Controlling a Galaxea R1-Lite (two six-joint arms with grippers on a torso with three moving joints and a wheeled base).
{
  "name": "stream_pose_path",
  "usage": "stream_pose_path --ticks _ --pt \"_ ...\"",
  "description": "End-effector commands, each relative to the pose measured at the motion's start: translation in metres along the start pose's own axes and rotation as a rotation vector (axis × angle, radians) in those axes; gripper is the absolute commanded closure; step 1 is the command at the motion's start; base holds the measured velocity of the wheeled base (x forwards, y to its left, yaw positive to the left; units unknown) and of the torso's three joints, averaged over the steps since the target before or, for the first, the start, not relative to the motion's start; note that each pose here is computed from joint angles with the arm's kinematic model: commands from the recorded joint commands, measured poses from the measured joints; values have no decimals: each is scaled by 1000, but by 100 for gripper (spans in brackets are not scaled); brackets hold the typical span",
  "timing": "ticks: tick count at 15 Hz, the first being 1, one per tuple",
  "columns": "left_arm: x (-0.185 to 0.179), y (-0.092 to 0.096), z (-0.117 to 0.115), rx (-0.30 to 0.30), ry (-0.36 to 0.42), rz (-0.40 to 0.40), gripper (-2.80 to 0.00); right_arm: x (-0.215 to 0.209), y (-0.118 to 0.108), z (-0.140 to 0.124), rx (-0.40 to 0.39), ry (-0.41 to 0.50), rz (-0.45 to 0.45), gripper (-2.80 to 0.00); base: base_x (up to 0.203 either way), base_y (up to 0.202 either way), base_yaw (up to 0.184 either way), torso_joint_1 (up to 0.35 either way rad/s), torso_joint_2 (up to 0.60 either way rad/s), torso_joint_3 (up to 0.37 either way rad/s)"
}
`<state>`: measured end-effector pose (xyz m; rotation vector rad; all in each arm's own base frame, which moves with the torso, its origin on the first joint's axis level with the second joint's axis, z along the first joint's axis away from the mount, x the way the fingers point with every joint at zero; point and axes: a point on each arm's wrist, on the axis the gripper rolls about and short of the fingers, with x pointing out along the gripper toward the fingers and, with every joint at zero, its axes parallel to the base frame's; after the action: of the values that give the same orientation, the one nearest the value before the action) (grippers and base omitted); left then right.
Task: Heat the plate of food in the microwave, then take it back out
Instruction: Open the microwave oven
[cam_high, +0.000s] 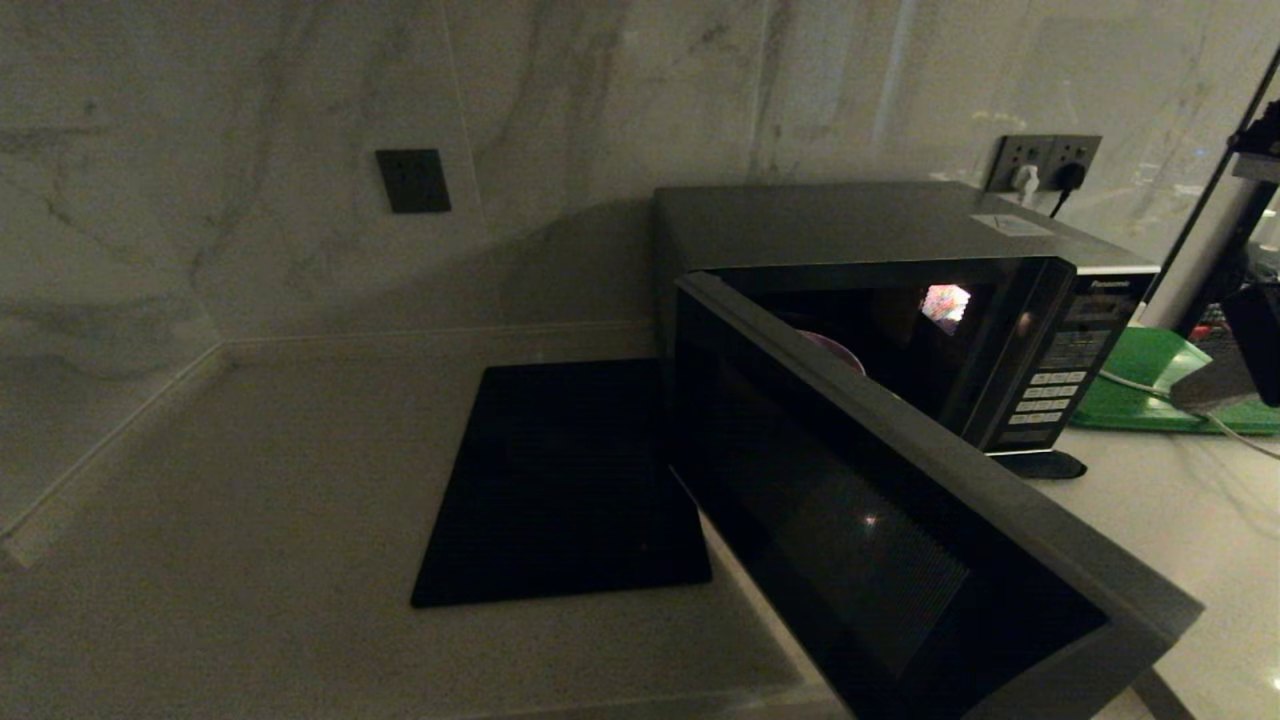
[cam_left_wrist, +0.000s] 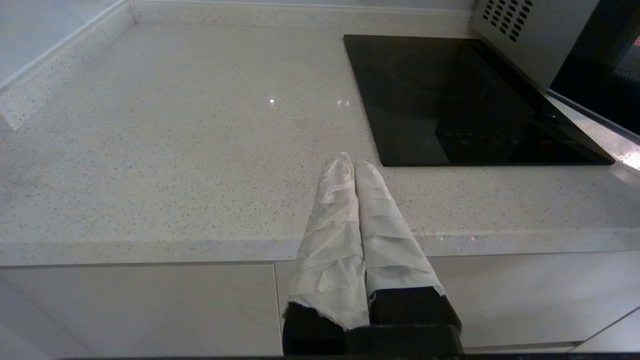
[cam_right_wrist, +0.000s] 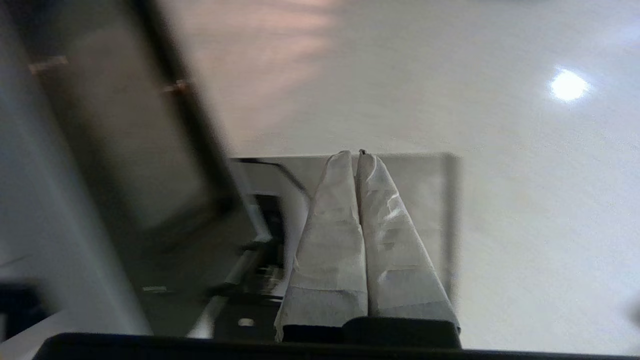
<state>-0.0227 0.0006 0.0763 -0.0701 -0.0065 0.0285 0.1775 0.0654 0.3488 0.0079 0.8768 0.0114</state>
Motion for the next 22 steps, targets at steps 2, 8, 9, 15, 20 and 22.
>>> stream_pose_path --ticks 2,8,9,15,20,22 --pt "0 0 0 -1 -1 1 0 7 43 -4 -41 12 124 0 0 0 0 0 0 0" --pt "0 0 0 -1 -1 1 0 13 112 -13 -37 59 269 0 0 0 0 0 0 0" --pt "0 0 0 -1 -1 2 0 13 122 -14 -39 63 286 0 0 0 0 0 0 0" --pt "0 0 0 -1 -1 0 0 15 136 -17 -59 68 300 0 0 0 0 0 0 0" --pt "0 0 0 -1 -1 1 0 -8 132 2 45 -165 388 0 0 0 0 0 0 0" --pt "0 0 0 -1 -1 0 0 -16 130 11 92 -264 430 0 0 0 0 0 0 0"
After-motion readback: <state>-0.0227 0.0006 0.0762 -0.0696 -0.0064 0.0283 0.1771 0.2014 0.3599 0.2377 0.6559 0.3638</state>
